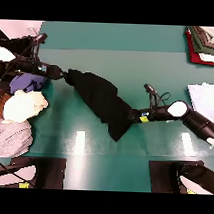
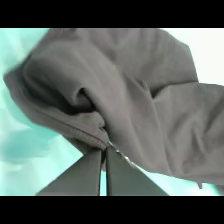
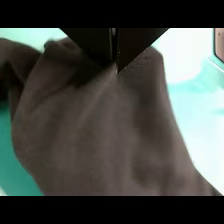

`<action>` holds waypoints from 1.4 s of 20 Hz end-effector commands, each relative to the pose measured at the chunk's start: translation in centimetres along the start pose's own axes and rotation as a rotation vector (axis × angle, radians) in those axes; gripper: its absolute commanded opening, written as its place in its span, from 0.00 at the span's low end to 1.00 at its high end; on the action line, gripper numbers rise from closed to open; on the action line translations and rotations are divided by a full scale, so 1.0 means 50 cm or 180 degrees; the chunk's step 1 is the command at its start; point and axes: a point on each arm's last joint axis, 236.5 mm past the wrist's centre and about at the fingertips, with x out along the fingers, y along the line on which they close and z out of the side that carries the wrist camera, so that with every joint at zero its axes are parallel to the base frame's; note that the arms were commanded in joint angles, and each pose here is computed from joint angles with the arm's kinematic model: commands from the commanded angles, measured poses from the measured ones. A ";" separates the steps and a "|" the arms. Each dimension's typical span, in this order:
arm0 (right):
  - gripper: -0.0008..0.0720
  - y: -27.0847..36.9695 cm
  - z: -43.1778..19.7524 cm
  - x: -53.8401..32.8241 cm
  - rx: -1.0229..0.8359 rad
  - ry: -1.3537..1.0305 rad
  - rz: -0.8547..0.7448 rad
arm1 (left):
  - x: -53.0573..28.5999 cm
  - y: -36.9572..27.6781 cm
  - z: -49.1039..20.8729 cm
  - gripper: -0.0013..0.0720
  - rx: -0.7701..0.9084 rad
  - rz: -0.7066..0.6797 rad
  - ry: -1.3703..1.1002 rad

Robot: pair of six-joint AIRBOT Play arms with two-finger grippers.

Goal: Fold the shirts.

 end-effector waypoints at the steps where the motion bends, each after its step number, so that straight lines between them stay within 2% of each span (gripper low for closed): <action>1: 0.04 0.037 0.103 -0.135 -0.0387 -0.0494 -0.0245 | -0.134 -0.001 0.093 0.05 0.0452 0.0532 -0.0379; 4: 0.04 0.091 0.200 -0.378 -0.0640 -0.1391 -0.0388 | -0.338 -0.090 0.209 0.05 0.0944 0.0847 -0.1114; 8: 0.04 0.132 0.196 -0.642 -0.0689 -0.2203 -0.0621 | -0.586 -0.254 0.257 0.05 0.1444 0.0973 -0.1906; 12: 0.04 0.163 0.135 -0.783 -0.0723 -0.2614 -0.0913 | -0.761 -0.405 0.226 0.05 0.1817 0.0904 -0.2496; 16: 0.04 0.186 0.115 -0.868 -0.0713 -0.2829 -0.1173 | -0.845 -0.484 0.190 0.05 0.2006 0.0842 -0.2814; 18: 0.04 0.170 0.122 -0.861 -0.0612 -0.2571 -0.1239 | -0.836 -0.481 0.181 0.05 0.2005 0.0840 -0.2732; 20: 0.04 0.159 0.138 -0.813 -0.0536 -0.2137 -0.1054 | -0.773 -0.441 0.183 0.05 0.1848 0.0769 -0.2442; 24: 0.04 0.076 0.198 -0.667 -0.0153 -0.1196 -0.0643 | -0.516 -0.289 0.128 0.05 0.1266 0.0488 -0.1249; 28: 0.04 -0.017 0.263 -0.445 -0.0048 -0.0513 -0.0420 | -0.252 -0.145 -0.020 0.05 0.0549 0.0184 -0.0101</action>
